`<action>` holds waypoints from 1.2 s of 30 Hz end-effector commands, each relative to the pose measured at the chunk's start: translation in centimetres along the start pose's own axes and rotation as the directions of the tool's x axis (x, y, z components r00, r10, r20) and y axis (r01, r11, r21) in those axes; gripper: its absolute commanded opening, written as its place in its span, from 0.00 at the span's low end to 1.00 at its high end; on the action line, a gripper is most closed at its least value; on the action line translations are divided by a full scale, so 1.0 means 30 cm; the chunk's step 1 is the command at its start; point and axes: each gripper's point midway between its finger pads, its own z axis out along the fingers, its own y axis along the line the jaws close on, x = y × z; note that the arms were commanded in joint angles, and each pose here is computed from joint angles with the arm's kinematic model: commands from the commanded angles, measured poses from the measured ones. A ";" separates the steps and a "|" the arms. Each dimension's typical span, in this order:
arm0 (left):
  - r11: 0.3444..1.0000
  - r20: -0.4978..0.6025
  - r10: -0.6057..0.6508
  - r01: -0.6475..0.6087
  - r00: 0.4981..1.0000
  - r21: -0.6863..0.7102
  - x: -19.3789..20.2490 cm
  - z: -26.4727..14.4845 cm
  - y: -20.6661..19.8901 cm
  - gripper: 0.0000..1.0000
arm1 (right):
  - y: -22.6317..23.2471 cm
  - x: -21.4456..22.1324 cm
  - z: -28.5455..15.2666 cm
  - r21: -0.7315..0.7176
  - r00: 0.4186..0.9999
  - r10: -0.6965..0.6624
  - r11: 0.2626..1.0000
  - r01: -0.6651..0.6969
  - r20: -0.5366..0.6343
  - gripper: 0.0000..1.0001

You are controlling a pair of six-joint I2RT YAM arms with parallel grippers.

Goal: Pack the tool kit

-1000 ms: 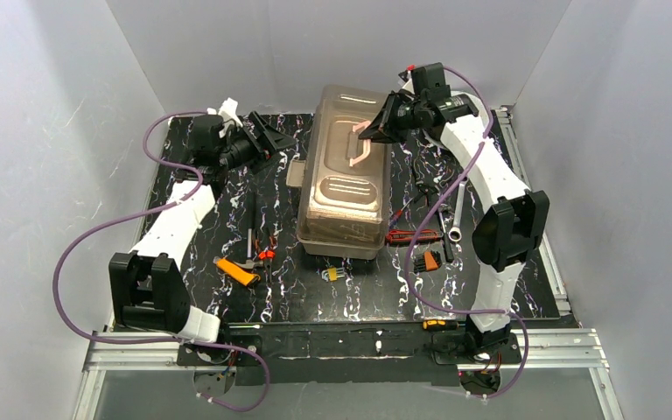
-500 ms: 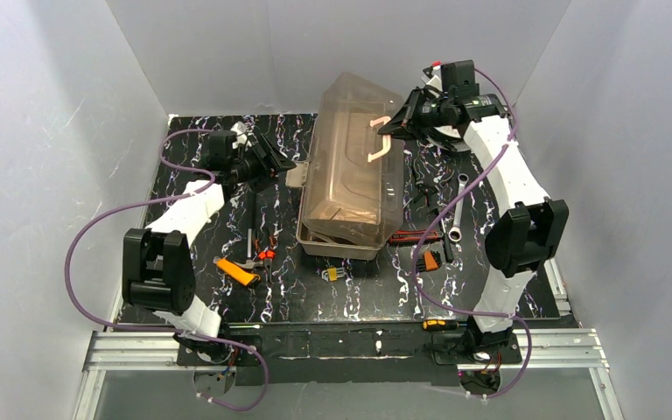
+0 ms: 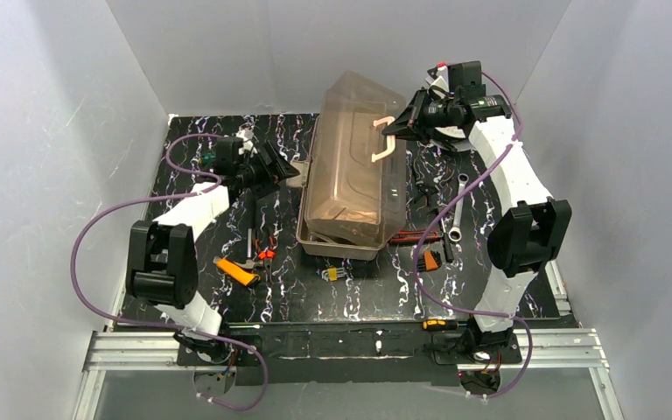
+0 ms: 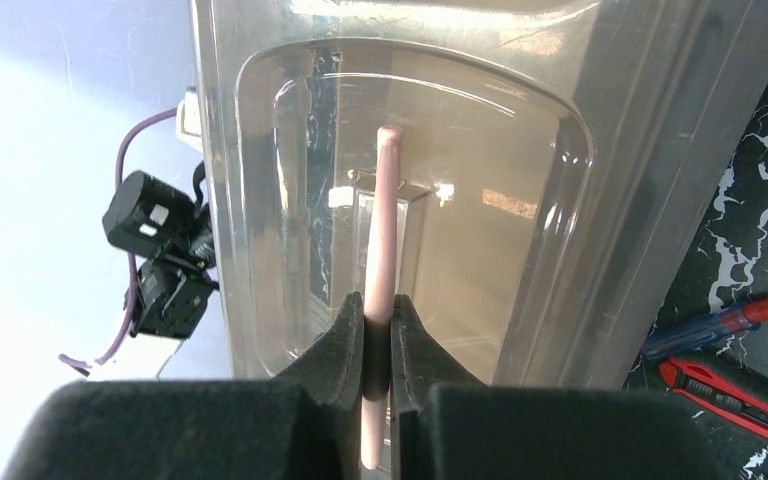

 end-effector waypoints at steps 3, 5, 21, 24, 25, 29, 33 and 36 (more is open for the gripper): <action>0.975 -0.026 0.203 -0.205 0.979 -0.091 0.125 -0.098 -0.020 0.77 | 0.200 -0.021 -0.120 -0.198 0.984 -0.165 0.964 0.175 0.065 0.01; 0.969 -0.044 0.220 -0.224 0.974 -0.105 0.155 -0.108 -0.009 0.73 | 0.199 -0.025 -0.120 -0.199 0.984 -0.163 0.965 0.173 0.068 0.01; 0.900 -0.215 0.245 -0.304 0.946 -0.313 0.263 -0.055 0.151 0.50 | 0.165 -0.086 -0.188 -0.162 0.983 -0.147 0.973 0.163 0.108 0.01; 0.918 -0.168 0.210 -0.254 0.963 -0.304 0.248 -0.049 0.160 0.23 | 0.142 -0.120 -0.245 -0.132 0.979 -0.146 0.977 0.165 0.142 0.01; 0.926 -0.145 0.198 -0.234 0.969 -0.298 0.237 -0.049 0.160 0.12 | 0.132 -0.127 -0.257 -0.126 0.978 -0.143 0.979 0.162 0.151 0.01; 0.928 -0.054 0.183 -0.190 0.982 -0.321 0.177 -0.084 0.172 0.00 | 0.078 -0.158 -0.280 -0.103 0.977 -0.115 0.986 0.135 0.181 0.01; 0.916 0.053 0.166 -0.134 0.985 -0.377 0.124 -0.144 0.219 0.00 | 0.025 -0.191 -0.244 -0.097 0.982 -0.082 0.990 0.099 0.171 0.01; 0.906 0.125 0.141 -0.077 0.982 -0.417 0.092 -0.196 0.263 0.00 | -0.021 -0.199 -0.194 -0.106 0.990 -0.055 0.992 0.069 0.133 0.01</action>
